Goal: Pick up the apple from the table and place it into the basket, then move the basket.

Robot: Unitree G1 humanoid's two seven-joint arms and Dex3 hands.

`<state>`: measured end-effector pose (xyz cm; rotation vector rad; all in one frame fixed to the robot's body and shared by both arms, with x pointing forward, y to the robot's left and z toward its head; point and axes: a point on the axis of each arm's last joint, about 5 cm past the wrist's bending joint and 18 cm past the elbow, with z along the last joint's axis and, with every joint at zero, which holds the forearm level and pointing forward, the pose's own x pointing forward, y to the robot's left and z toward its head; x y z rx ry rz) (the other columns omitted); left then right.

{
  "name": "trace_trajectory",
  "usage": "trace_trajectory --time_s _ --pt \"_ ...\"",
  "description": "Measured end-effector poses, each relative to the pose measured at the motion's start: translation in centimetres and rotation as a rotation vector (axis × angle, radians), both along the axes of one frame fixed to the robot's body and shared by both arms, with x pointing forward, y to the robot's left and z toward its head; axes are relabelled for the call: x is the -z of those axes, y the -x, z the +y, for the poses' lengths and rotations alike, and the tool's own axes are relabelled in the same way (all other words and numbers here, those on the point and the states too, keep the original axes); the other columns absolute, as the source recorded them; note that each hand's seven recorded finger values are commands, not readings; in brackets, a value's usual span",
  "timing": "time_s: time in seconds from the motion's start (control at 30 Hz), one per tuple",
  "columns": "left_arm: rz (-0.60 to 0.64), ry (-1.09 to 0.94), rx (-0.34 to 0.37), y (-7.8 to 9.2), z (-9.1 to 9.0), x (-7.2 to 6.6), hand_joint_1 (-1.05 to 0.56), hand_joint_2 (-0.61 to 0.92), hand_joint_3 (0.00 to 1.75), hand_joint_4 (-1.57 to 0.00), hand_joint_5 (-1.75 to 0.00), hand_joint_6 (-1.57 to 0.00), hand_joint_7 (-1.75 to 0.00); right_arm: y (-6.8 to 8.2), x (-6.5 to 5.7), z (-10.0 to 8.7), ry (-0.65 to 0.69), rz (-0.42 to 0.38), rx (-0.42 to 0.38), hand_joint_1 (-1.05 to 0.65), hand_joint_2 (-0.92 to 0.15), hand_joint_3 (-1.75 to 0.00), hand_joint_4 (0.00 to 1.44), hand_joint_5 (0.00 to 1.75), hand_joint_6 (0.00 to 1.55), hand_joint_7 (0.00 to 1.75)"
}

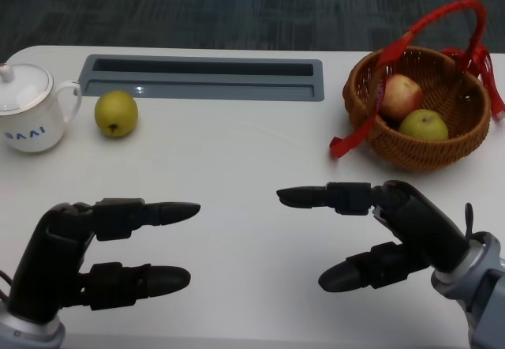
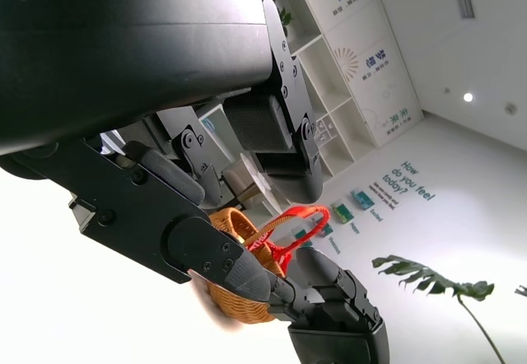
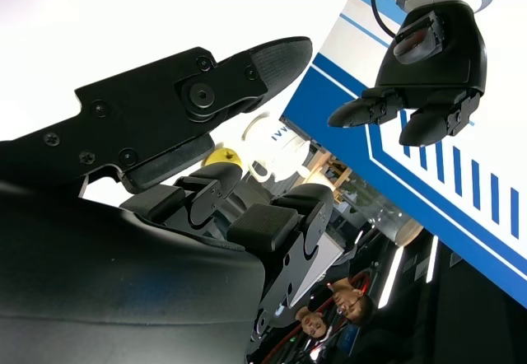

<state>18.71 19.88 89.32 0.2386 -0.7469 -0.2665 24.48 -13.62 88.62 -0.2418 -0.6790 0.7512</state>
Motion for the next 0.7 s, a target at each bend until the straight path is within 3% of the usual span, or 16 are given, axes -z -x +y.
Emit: trace_trajectory --time_s 0.7 --pt "-0.008 -0.023 -0.007 0.17 0.47 -0.60 -0.44 0.67 0.00 -1.02 0.00 -0.93 0.00 -0.01 0.52 0.60 -0.034 0.018 -0.012 -0.47 -0.78 0.00 0.72 0.01 0.66 0.02"
